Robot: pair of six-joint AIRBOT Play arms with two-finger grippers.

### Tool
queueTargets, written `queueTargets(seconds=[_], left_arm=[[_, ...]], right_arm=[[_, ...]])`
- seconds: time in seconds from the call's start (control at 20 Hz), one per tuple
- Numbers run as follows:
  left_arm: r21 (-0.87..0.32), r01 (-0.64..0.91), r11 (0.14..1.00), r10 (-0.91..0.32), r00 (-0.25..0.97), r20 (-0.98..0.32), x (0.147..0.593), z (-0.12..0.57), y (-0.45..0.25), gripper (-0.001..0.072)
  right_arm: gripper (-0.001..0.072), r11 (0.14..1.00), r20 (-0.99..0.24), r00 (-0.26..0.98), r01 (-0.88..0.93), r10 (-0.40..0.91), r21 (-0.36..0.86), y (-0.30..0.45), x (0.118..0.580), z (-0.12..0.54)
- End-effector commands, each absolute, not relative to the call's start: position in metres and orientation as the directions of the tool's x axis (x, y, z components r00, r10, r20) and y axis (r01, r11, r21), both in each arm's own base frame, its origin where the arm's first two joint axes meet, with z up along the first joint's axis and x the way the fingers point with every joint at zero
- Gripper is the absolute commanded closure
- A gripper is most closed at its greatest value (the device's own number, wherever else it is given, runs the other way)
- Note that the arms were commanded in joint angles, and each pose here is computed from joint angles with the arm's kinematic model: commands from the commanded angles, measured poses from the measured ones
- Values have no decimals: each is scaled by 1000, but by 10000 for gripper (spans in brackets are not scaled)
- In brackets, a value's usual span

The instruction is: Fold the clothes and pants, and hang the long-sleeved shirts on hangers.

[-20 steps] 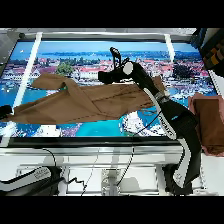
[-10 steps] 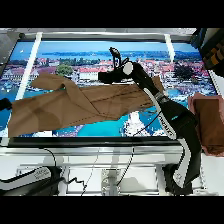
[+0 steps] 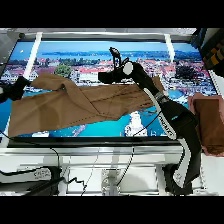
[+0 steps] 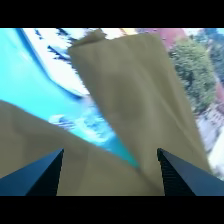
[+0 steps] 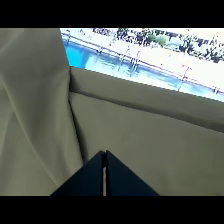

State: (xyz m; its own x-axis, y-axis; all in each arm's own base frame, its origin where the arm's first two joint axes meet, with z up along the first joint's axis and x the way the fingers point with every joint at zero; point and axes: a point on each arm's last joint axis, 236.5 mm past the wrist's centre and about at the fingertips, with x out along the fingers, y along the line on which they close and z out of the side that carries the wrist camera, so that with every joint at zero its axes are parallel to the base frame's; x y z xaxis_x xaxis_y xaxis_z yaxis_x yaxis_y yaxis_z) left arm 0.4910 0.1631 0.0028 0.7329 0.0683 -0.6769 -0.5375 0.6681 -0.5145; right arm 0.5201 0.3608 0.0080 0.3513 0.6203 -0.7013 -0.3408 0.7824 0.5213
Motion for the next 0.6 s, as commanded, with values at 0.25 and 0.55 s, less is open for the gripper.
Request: queueTargets(seconds=[0.25, 0.55], left_arm=[[-591, -605, 534, 70, 728, -682, 513, -50, 161, 8], [-578, -621, 529, 80, 714, -695, 527, -81, 159, 10]], right_arm=[[683, 794, -711, 360, -347, 604, 499, 357, 522, 6], [683, 794, -710, 362, -348, 604, 498, 357, 522, 6]])
